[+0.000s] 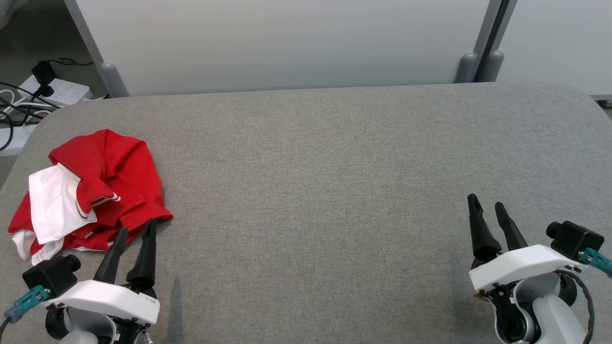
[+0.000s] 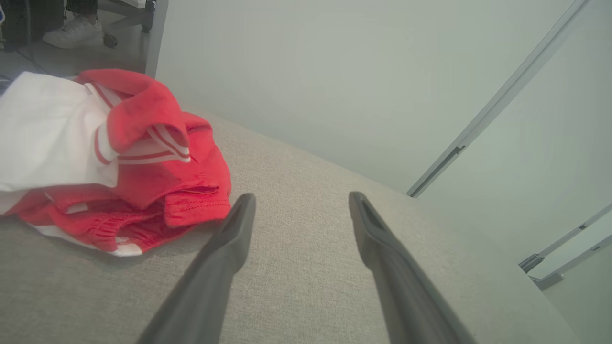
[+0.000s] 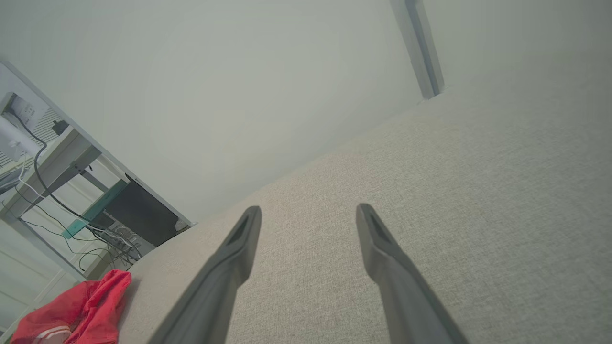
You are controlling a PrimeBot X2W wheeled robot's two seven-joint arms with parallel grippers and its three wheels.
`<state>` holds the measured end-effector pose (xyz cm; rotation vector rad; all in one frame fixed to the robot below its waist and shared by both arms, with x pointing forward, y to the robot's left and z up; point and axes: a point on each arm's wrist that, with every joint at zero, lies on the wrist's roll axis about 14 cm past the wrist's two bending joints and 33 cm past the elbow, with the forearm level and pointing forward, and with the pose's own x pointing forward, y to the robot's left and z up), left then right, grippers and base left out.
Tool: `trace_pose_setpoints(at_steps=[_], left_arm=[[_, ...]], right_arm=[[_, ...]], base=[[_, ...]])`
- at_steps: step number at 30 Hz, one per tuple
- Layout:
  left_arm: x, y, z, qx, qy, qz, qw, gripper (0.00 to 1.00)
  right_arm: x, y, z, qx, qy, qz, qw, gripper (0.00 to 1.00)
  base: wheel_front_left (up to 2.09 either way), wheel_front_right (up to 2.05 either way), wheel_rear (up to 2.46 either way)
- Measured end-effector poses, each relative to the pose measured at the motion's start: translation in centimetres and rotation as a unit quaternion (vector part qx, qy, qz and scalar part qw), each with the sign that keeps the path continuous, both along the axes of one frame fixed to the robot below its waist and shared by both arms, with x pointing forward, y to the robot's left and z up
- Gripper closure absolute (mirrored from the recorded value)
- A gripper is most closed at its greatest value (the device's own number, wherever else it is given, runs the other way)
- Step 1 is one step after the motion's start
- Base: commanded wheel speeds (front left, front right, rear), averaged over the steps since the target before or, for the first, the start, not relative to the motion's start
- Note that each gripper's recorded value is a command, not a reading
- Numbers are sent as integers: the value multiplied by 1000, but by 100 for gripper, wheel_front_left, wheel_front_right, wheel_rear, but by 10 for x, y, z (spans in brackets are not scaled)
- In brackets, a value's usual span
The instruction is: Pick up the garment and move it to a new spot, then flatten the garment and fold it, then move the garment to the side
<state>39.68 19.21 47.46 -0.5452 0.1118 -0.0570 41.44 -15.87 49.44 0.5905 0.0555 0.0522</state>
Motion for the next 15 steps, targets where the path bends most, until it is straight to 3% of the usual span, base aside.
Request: trace_pose_setpoints(at_steps=[15], left_arm=[[5, 1, 4, 98, -21, -18, 995, 0]], right_arm=[[5, 3, 15, -93, -35, 12, 995, 0]], base=[[0, 0, 0]])
